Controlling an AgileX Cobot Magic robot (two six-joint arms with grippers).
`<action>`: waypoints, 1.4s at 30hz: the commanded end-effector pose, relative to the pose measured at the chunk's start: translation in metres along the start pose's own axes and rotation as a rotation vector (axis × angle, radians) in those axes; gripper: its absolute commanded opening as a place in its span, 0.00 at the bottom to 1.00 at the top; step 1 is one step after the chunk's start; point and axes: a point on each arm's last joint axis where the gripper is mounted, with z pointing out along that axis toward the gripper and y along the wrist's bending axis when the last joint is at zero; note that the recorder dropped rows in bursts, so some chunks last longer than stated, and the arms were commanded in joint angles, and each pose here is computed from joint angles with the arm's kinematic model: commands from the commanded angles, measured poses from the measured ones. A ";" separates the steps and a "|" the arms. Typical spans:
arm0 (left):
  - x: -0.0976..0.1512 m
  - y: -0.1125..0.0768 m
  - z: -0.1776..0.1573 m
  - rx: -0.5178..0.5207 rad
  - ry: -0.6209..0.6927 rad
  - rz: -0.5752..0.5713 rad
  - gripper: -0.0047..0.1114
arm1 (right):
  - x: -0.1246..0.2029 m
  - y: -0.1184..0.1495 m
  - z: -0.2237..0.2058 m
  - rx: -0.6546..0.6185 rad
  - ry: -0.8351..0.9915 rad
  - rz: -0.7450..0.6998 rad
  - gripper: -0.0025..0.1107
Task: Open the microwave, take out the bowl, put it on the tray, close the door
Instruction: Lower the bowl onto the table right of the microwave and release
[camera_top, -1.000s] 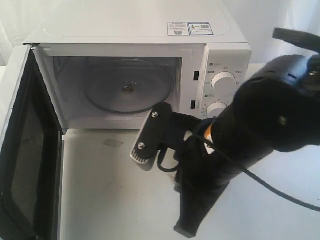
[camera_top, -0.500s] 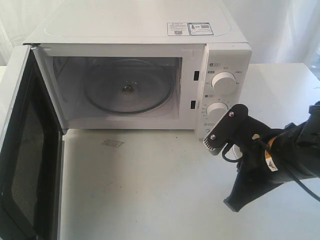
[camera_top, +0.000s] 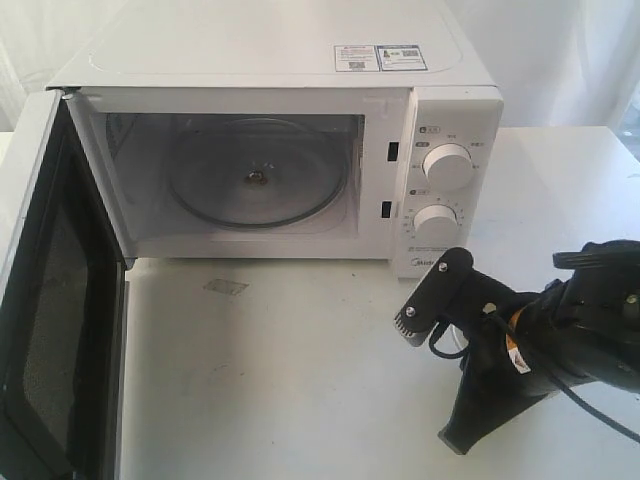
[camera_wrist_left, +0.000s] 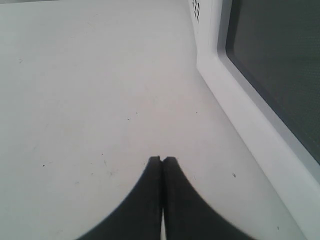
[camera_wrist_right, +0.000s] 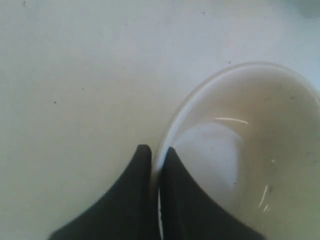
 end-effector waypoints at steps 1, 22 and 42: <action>0.001 0.000 0.000 0.000 0.000 -0.003 0.04 | 0.002 -0.001 0.003 0.001 0.007 0.004 0.02; 0.001 0.000 0.000 0.000 0.000 -0.003 0.04 | 0.004 0.001 -0.002 -0.012 -0.053 0.092 0.46; 0.001 0.000 0.000 0.000 0.000 -0.003 0.04 | 0.002 0.014 -0.085 -0.163 -0.717 0.401 0.02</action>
